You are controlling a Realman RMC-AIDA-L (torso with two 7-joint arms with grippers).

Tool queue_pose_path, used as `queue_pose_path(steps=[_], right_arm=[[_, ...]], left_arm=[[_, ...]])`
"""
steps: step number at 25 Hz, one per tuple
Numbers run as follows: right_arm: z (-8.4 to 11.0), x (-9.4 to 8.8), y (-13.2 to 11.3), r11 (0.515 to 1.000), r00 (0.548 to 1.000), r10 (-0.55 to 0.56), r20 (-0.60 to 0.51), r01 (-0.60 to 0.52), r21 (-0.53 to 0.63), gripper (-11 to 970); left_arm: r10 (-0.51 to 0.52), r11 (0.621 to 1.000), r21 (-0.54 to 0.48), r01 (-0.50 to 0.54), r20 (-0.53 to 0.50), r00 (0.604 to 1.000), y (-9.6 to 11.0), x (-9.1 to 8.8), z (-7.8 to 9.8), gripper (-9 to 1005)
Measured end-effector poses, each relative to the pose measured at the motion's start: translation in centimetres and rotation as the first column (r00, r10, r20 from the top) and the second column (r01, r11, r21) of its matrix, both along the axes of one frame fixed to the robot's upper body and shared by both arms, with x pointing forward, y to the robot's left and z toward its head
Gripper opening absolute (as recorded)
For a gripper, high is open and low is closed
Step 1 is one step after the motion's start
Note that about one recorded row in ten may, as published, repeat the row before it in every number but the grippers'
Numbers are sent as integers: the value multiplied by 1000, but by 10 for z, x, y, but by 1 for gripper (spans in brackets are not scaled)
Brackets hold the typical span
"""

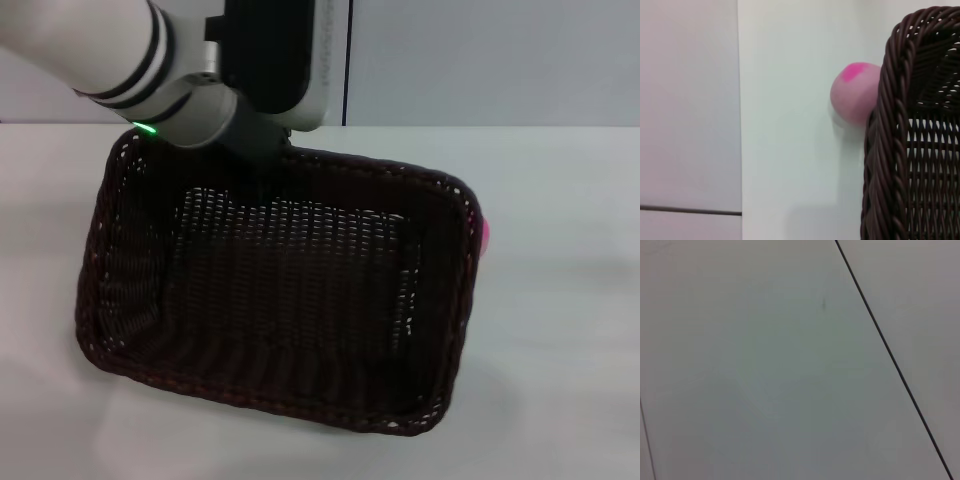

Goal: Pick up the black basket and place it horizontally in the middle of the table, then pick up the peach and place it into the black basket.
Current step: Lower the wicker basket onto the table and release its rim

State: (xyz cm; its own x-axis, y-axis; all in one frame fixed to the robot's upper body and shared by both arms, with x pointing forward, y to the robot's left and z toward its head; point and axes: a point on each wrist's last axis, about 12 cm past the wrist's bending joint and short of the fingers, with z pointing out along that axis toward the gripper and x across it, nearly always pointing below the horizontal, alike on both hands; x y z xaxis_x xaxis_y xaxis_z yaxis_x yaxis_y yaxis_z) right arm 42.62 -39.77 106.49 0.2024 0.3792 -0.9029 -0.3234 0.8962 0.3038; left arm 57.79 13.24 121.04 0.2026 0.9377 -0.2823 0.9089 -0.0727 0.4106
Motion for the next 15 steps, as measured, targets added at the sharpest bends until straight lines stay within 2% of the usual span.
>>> queue_pose_path(steps=[7,15], right_arm=[[0,2,2,1000,1000,15,-1,-15,-1,711],[0,3,3,1000,1000,20,-6,-20,-3,712]], left_arm=[[129,992,-3,-129,-9,992,-7,-2,0,167],[166,986,7,-166,-10,986,-10,-4,-3,162]])
